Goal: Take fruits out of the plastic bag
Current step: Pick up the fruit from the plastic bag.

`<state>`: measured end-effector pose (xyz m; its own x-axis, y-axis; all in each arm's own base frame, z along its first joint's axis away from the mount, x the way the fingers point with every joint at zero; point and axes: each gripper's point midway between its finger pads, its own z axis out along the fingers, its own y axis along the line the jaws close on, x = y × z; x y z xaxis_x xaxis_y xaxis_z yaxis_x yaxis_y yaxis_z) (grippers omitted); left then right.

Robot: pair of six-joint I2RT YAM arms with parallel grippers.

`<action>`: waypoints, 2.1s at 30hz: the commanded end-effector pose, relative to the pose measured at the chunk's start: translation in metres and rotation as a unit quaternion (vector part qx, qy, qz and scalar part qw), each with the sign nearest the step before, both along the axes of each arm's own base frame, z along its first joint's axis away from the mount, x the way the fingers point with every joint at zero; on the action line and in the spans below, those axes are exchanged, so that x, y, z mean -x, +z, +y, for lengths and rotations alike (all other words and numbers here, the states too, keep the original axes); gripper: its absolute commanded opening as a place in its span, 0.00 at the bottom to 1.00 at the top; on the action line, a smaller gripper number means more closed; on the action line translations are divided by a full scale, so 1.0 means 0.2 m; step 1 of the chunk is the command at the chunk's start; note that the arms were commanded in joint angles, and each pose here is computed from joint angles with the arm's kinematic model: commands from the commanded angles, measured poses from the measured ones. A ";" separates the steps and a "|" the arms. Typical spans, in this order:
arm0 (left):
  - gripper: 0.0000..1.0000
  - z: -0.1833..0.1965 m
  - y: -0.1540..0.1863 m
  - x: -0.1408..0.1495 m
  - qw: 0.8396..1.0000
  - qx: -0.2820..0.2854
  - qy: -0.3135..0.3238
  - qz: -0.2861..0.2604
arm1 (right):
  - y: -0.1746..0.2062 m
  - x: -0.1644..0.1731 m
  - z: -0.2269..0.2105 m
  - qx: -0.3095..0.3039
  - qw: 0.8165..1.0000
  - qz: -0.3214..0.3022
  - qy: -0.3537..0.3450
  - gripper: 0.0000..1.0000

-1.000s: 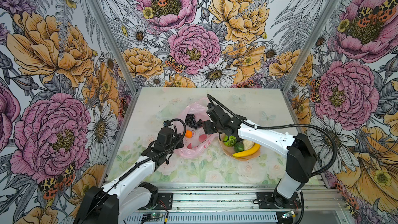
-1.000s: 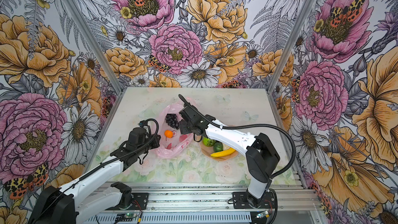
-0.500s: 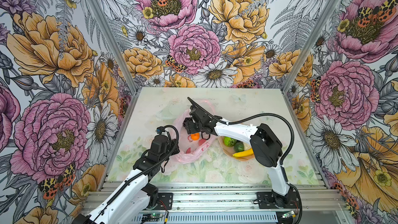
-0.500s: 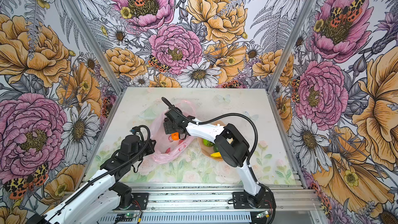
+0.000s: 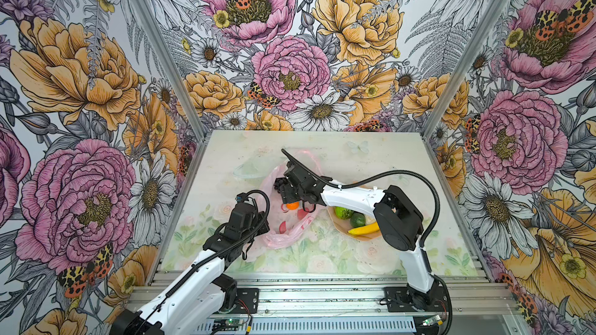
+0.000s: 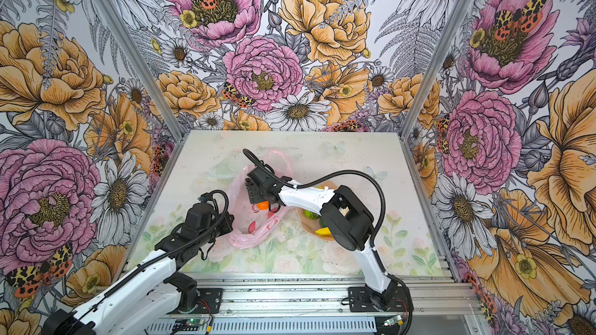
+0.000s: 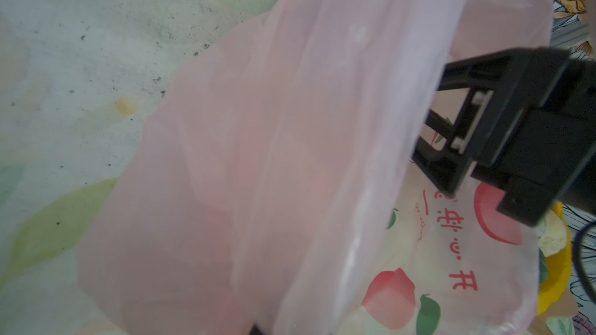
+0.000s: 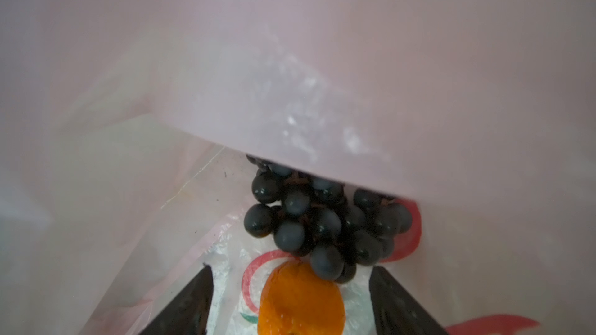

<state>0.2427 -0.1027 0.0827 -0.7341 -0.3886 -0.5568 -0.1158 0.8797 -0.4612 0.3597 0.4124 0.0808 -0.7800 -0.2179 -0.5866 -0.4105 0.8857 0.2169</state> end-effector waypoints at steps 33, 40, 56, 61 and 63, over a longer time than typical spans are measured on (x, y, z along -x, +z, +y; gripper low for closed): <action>0.04 -0.02 0.00 0.00 1.000 0.005 -0.009 -0.011 | 0.03 0.08 -0.05 0.050 0.998 -0.020 -0.018 0.14; 0.04 -0.02 0.01 0.00 1.000 0.005 -0.011 -0.013 | 0.06 0.07 -0.05 0.053 0.998 -0.025 -0.012 0.03; 0.04 -0.06 0.06 -0.09 0.999 -0.007 -0.032 -0.029 | 0.51 0.21 -0.10 -0.015 0.997 -0.056 0.043 0.00; 0.04 -0.07 0.05 -0.10 0.999 -0.011 -0.035 -0.026 | 0.66 0.24 -0.30 -0.033 0.997 -0.066 0.021 0.00; 0.05 -0.07 0.05 -0.10 0.999 -0.010 -0.035 -0.026 | 0.70 0.24 -0.41 -0.034 0.997 -0.069 0.001 0.00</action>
<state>0.2532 -0.1085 0.0750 -0.7530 -0.3383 -0.5643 -0.0843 0.9002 -0.4272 0.3129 0.3596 0.2235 -0.6725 -0.1810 -0.7176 -0.4781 0.8464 0.2345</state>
